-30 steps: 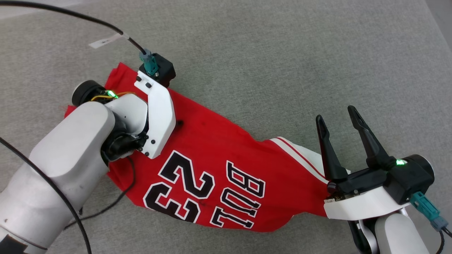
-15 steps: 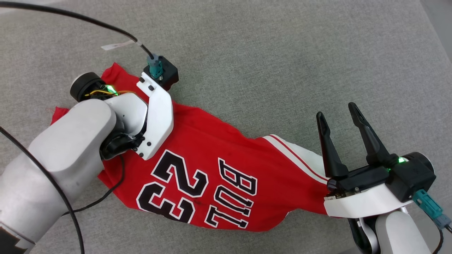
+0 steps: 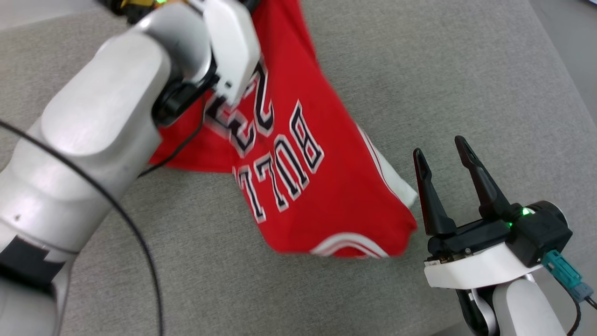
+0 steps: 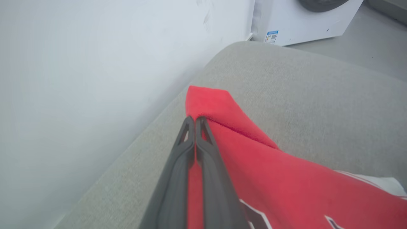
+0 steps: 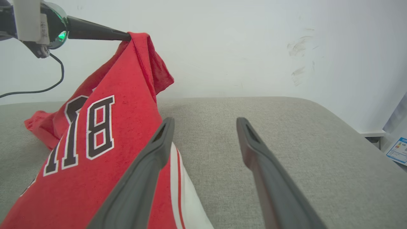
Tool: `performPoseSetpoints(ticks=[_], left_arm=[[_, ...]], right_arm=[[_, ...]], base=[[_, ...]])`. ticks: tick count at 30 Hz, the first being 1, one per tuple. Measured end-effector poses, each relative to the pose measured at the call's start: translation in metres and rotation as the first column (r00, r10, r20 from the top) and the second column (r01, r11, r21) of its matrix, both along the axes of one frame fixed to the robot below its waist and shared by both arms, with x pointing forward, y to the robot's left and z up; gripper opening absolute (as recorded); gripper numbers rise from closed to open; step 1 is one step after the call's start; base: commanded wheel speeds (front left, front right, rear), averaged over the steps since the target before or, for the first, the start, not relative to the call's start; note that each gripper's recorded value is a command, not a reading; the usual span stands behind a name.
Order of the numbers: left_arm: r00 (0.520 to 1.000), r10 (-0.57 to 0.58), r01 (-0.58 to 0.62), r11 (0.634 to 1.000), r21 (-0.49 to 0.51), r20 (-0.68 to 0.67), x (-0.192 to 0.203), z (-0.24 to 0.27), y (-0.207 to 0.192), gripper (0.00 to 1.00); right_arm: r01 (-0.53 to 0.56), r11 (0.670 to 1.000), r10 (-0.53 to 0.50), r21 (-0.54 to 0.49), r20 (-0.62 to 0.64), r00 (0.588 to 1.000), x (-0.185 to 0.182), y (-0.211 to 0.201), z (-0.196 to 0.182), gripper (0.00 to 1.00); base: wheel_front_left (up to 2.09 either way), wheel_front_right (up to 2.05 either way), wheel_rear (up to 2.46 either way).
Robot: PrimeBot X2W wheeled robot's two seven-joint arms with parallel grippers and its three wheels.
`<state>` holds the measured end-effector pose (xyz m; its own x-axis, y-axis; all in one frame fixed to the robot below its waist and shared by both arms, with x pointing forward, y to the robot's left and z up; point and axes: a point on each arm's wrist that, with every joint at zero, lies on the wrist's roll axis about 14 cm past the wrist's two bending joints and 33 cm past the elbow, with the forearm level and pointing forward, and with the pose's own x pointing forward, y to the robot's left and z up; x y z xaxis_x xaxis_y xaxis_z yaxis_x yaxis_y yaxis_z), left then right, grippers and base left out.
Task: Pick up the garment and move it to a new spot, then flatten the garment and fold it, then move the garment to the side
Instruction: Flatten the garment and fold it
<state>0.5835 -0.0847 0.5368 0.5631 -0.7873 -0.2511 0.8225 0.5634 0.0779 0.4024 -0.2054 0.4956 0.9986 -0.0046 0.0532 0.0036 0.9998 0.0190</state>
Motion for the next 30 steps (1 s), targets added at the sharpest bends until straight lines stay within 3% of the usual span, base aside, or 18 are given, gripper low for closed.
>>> performPoseSetpoints(ticks=[5,8,9,10,11,18,24,30], left_arm=[[0.99,-0.007,0.031,0.986,-0.167,0.139,0.003,0.05,-0.035,0.0],[0.988,-0.023,0.057,0.975,-0.216,0.154,-0.002,0.057,-0.055,0.0],[0.988,-0.036,0.07,0.971,-0.228,0.151,-0.006,0.056,-0.062,0.13],[0.987,-0.048,0.084,0.966,-0.244,0.151,-0.011,0.057,-0.068,0.49],[0.987,-0.061,0.099,0.959,-0.264,0.148,-0.016,0.057,-0.074,1.0],[0.987,-0.123,0.148,0.948,-0.281,0.104,-0.041,0.034,-0.088,1.0],[0.987,0.009,0.031,0.969,-0.246,0.159,-0.011,0.038,-0.034,1.0],[0.958,0.178,-0.113,0.955,-0.273,0.226,0.0,0.057,0.037,1.0]], right_arm=[[0.013,1.0,-0.013,0.005,-0.004,1.0,-0.003,-0.004,0.0,1.0],[0.022,1.0,-0.022,0.005,-0.007,1.0,-0.005,-0.006,0.0,1.0],[0.025,1.0,-0.025,0.006,-0.008,1.0,-0.006,-0.007,0.0,1.0],[0.027,1.0,-0.027,0.007,-0.008,1.0,-0.006,-0.008,-0.001,1.0],[0.028,1.0,-0.028,0.008,-0.008,1.0,-0.006,-0.008,0.0,1.0],[0.016,1.0,-0.016,0.009,0.003,1.0,-0.003,-0.005,0.002,1.0],[-0.011,1.0,0.011,-0.004,0.032,0.999,0.0,0.003,0.011,1.0],[-0.044,0.999,0.046,-0.026,0.057,0.997,-0.001,0.014,0.018,1.0]], base=[[0.0,0.0,0.0],[0.0,0.0,0.0],[0.0,0.0,0.0],[0.0,0.0,0.0],[0.0,0.0,0.0],[0.0,0.0,0.0],[0.0,0.0,0.0],[0.0,0.0,0.0]])
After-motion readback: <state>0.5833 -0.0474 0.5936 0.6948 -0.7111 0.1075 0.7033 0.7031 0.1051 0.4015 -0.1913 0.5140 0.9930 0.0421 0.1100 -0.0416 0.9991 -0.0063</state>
